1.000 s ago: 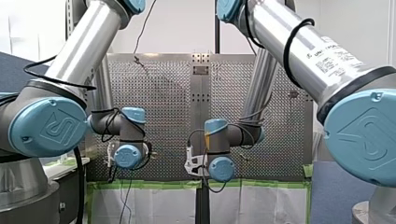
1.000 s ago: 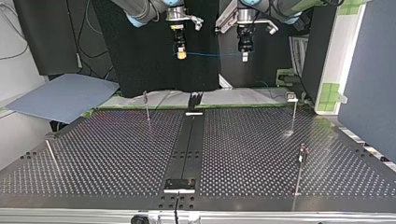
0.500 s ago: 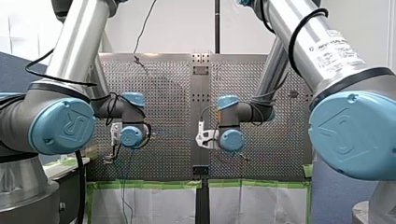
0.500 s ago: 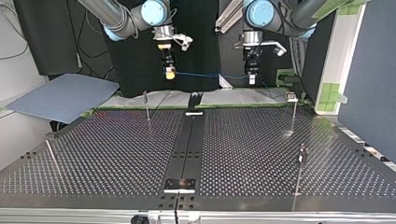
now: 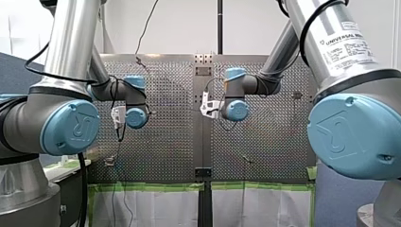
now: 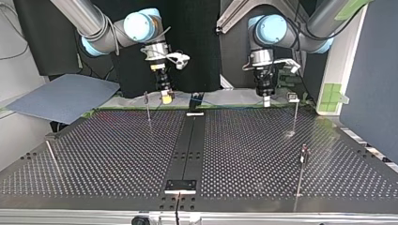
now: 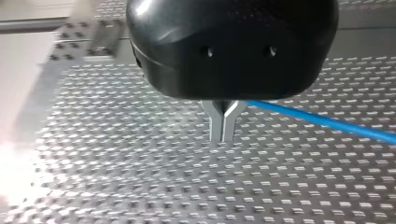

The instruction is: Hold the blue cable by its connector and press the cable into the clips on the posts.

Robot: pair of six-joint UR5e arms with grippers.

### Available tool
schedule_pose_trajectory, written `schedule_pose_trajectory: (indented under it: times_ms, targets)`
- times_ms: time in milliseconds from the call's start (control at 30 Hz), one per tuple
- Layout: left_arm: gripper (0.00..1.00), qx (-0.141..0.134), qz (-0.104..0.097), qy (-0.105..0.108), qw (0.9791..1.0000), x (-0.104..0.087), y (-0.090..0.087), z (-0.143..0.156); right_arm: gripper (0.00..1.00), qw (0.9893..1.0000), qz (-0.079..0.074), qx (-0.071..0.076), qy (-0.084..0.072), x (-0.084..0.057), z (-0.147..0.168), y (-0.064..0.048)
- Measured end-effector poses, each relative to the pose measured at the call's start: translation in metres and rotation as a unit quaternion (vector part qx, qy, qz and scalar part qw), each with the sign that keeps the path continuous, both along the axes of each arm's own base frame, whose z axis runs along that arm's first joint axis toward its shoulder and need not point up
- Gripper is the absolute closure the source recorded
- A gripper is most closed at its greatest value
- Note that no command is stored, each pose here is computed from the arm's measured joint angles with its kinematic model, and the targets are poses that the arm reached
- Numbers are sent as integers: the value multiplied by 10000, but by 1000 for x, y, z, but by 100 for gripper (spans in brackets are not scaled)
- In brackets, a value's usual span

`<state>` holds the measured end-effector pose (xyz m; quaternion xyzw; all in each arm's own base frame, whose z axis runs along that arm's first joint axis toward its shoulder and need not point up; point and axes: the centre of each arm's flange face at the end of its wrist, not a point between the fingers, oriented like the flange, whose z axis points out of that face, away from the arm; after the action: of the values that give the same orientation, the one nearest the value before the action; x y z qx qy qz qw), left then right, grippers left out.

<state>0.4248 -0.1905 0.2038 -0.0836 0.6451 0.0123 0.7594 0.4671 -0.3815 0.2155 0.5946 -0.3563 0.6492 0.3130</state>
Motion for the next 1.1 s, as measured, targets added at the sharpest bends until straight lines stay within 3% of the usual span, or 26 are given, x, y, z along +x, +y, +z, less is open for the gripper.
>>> schedule_pose_trajectory:
  times_ms: [167,333,433,567,700,833,1100]
  targets:
    - [100,-225,80,-278,9993,11,1,38,100,9993,262,-238,-90,10,45,-1]
    - [100,-360,222,-499,9979,18,4,73,100,9981,392,-444,-161,16,84,1]
    - [100,-414,322,-625,9967,20,5,93,100,9969,448,-592,-257,19,112,2]
    - [100,-498,473,-814,9943,21,8,126,100,9945,490,-826,-420,21,151,4]
    - [100,-584,631,-910,9921,15,13,150,100,9929,560,-932,-487,26,167,5]
    - [100,-746,771,-960,9896,5,19,166,100,9926,590,-940,-493,27,170,6]
    - [100,-988,890,-1038,9857,-18,27,196,100,9939,654,-820,-333,40,146,4]
